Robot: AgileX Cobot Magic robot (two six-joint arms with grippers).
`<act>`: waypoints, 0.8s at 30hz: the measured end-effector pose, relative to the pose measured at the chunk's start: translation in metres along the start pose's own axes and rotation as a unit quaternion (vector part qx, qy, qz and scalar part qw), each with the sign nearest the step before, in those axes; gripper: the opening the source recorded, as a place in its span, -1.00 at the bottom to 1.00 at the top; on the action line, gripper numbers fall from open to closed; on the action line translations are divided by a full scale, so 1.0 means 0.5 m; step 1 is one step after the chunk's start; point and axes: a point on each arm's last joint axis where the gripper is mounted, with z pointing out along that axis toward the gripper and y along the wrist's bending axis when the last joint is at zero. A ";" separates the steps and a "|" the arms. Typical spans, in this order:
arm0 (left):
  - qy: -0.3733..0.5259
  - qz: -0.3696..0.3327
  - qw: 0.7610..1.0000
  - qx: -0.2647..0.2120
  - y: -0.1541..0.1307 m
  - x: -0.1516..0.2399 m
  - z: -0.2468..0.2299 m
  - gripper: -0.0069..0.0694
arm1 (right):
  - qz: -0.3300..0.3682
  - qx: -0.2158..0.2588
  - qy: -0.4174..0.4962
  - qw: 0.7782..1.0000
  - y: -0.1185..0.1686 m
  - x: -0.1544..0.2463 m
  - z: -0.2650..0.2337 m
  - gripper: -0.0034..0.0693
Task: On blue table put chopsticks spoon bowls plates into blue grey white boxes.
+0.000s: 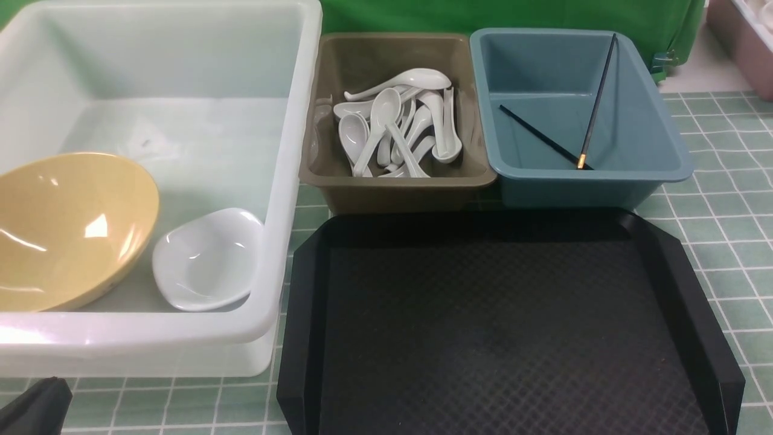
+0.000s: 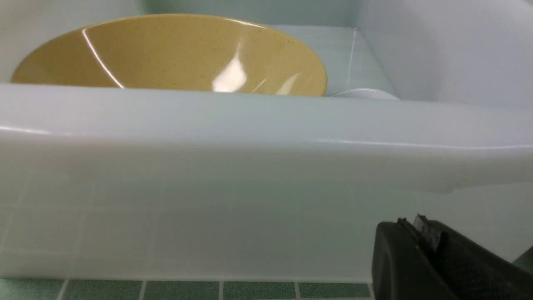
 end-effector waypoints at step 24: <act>0.000 -0.001 1.000 0.000 0.000 0.000 0.000 -0.81 | 0.000 0.000 0.000 1.000 0.000 0.000 0.000 -0.60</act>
